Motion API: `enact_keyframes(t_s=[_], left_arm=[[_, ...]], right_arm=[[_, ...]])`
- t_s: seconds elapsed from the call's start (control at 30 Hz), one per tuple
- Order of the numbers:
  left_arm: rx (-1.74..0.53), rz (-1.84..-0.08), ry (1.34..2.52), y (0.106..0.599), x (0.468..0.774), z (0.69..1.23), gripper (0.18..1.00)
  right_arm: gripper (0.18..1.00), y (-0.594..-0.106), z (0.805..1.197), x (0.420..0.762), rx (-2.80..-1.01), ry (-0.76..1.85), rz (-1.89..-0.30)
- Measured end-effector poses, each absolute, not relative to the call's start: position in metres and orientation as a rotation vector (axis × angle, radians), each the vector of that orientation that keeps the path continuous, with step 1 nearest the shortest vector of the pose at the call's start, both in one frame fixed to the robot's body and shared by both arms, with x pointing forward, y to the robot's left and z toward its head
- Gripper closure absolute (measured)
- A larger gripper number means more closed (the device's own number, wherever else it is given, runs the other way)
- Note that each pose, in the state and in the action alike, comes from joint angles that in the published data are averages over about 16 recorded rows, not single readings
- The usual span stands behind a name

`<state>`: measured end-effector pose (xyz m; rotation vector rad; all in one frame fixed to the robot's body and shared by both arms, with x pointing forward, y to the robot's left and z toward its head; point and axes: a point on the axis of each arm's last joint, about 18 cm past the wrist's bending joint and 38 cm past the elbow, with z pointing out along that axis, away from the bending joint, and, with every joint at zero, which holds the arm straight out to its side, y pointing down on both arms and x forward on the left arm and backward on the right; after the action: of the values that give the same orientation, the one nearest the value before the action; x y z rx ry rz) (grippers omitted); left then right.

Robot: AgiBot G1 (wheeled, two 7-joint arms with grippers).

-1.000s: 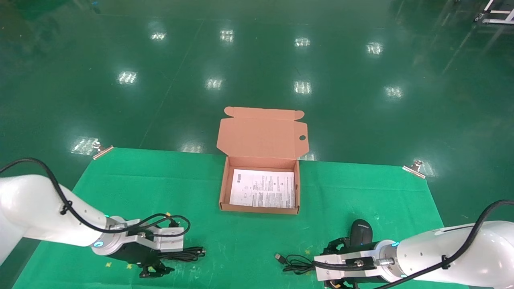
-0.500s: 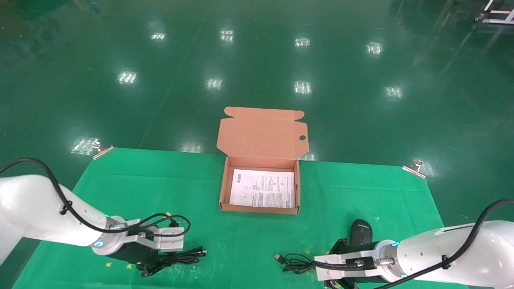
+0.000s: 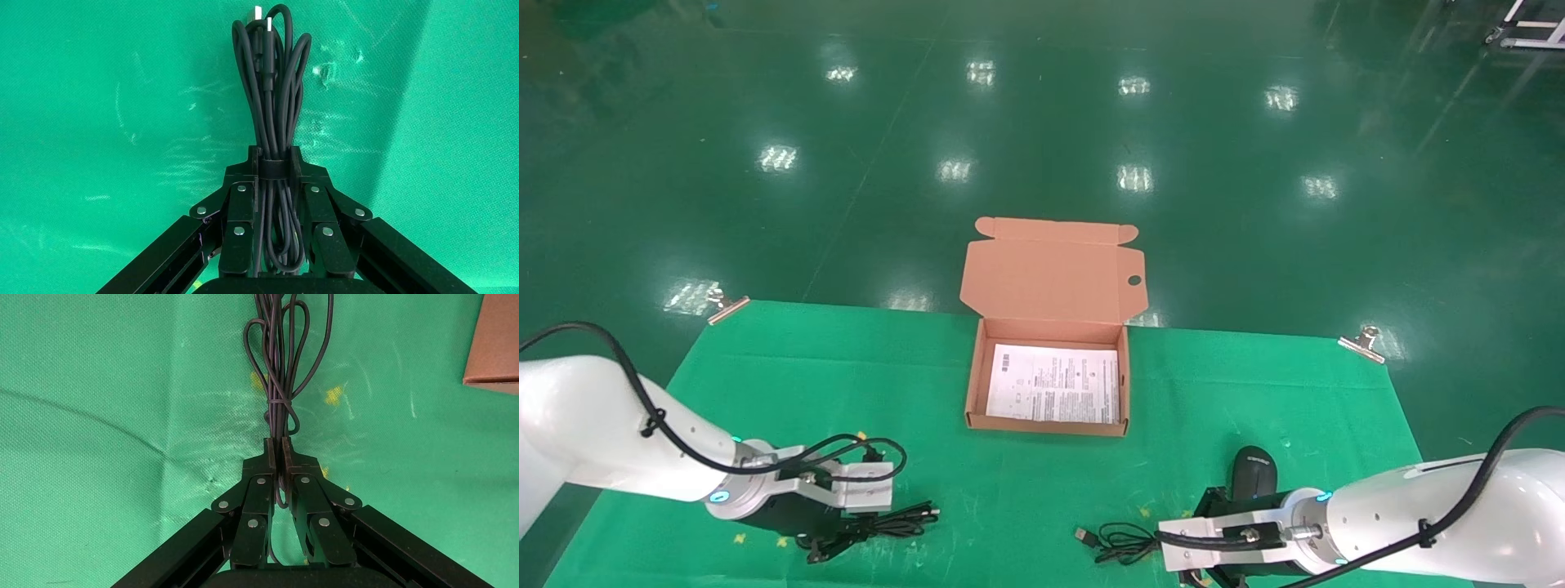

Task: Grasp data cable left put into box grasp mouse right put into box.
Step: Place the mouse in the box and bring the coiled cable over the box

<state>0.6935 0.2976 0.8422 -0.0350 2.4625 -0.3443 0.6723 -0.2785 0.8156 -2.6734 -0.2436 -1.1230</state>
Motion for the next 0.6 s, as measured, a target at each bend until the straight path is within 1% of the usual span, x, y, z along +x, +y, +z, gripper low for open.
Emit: enact_keyframes(t_s=[0.13, 0.27, 0.43, 0.6], left_arm=[[0.0, -0.343, 2.418, 0.31, 0.686, 0.863, 0.907], [0.049, -0.332, 2.336, 0.321, 0.677, 0.895, 0.909], [0.12, -0.312, 2.19, 0.326, 0.662, 0.946, 0.911], [0.174, -0.309, 2.021, 0.315, 0.652, 0.999, 0.913]], right_arm=[[0.978, -0.288, 0.835, 0.672, -2.634, -0.176, -1.169], [0.981, -0.299, 0.87, 0.671, -2.56, -0.102, -1.262], [0.982, -0.308, 0.935, 0.667, -2.409, -0.034, -1.433], [0.982, -0.301, 1.008, 0.661, -2.219, -0.041, -1.613]])
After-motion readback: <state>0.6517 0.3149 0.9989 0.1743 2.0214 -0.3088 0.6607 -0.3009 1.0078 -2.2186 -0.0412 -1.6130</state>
